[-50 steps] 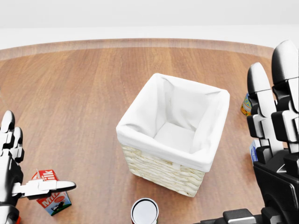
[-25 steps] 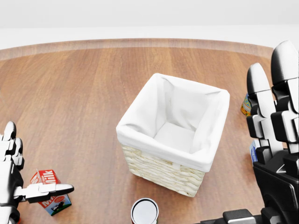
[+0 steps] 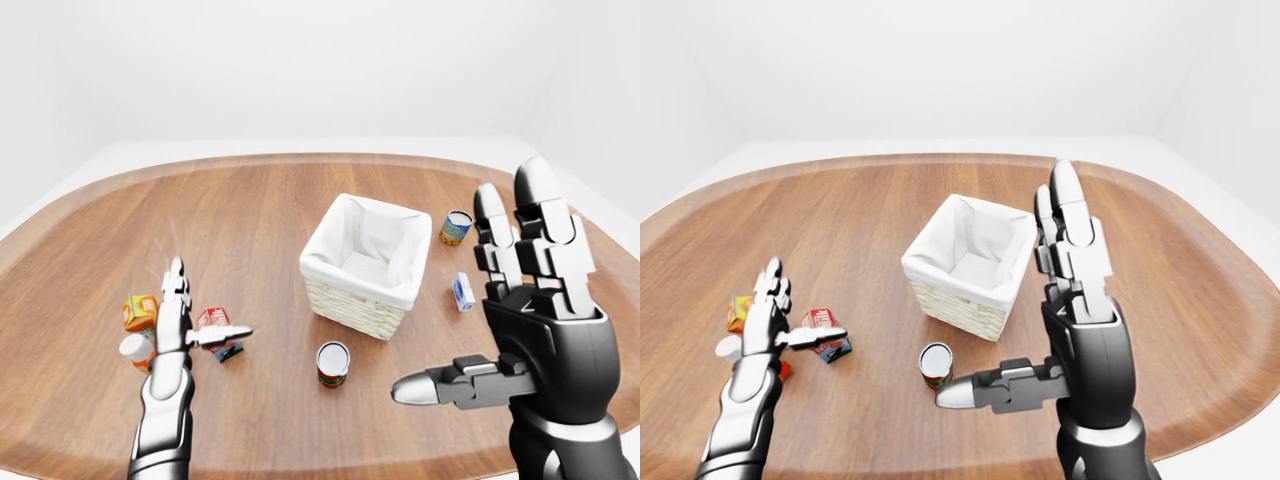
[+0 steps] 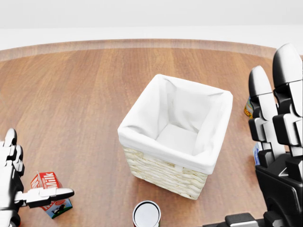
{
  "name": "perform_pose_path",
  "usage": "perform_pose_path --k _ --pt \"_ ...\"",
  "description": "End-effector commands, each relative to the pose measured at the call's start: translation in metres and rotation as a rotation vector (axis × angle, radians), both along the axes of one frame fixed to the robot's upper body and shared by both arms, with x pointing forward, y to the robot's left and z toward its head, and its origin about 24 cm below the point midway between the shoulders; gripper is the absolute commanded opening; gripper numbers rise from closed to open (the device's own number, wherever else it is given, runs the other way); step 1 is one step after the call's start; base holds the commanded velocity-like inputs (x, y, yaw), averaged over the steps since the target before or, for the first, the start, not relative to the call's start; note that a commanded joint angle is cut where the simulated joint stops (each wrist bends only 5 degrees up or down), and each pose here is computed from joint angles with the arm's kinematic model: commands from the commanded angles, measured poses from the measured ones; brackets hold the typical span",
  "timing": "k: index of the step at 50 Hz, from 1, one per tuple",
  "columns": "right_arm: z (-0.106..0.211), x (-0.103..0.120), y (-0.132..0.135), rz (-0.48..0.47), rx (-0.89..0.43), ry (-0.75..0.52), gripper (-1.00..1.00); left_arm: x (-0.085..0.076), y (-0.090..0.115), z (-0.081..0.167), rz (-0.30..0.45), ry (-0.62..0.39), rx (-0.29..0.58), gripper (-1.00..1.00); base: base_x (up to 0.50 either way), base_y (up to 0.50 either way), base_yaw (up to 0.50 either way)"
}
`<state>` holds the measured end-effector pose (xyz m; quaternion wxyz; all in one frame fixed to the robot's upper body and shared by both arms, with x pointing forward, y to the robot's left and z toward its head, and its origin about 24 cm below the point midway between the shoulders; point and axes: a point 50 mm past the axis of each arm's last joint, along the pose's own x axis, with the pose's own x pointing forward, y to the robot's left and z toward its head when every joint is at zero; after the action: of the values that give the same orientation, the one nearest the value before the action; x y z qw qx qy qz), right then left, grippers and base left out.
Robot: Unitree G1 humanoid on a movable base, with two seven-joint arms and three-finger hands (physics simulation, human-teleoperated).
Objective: Pick the milk and place it in the basket.
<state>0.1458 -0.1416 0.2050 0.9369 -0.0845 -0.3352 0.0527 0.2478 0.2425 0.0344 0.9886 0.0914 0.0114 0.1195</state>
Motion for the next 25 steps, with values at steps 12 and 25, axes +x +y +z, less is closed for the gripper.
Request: perform_pose_path --k 12,25 --pt "0.0 0.0 0.0 0.001 0.001 0.002 1.0 0.004 0.006 -0.015 0.027 0.069 -0.016 1.0 0.0 0.0 0.0" --pt "0.0 0.0 0.0 0.002 0.002 0.0 1.0 0.007 0.009 -0.028 0.046 0.128 -0.031 1.0 0.0 0.0 0.0"
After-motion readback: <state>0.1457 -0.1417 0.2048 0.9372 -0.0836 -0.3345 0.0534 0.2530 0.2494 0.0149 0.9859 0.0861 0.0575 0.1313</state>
